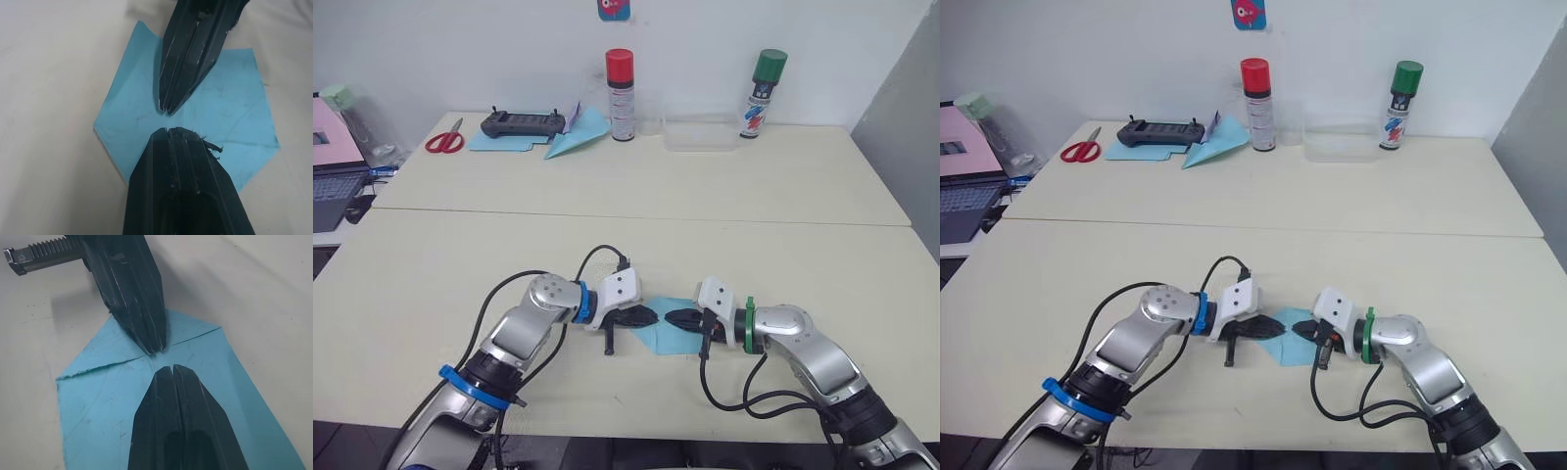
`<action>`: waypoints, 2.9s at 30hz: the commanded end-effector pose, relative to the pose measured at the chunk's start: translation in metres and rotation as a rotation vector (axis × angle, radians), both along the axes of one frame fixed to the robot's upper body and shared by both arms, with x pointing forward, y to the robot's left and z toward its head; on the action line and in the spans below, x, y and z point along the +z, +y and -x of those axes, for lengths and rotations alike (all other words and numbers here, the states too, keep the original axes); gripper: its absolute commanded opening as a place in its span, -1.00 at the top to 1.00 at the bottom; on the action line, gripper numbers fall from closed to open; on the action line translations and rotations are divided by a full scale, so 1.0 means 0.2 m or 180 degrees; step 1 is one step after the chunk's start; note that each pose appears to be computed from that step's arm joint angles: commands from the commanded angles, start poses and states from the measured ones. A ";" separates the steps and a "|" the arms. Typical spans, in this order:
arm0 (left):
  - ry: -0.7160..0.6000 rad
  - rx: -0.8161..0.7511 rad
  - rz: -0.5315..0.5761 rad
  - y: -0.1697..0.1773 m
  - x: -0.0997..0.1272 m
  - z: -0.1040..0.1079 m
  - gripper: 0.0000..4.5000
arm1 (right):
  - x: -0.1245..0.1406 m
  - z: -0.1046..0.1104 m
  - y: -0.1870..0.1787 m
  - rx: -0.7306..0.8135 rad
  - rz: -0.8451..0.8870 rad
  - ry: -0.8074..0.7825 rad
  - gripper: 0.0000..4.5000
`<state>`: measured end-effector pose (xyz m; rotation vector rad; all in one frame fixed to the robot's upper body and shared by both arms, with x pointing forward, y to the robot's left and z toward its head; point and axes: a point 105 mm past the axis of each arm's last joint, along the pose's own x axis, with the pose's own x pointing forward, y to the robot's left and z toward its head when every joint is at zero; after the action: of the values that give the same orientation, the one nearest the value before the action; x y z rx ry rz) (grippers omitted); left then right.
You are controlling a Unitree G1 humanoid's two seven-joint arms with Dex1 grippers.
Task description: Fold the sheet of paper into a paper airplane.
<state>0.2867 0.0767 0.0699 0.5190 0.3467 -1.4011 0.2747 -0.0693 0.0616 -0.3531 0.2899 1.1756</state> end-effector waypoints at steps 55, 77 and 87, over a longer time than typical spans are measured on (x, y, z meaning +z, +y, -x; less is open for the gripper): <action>0.0025 0.0370 0.0535 0.30 0.40 0.13 -0.88 | 0.11 -0.07 -0.10 -0.0219 -0.0706 0.0851 0.35; 0.0498 0.0905 0.0360 0.60 0.44 0.25 -0.88 | 0.41 -0.04 0.12 0.1808 0.0258 -0.3224 0.99; 0.0600 0.0966 0.0437 0.54 0.36 0.32 -0.88 | 0.14 0.16 0.02 0.1761 0.0171 -0.2332 0.91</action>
<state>0.2228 0.1879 0.1338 0.1901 0.4967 -1.1641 0.2485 -0.0693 0.0798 -0.9706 -0.4376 1.4763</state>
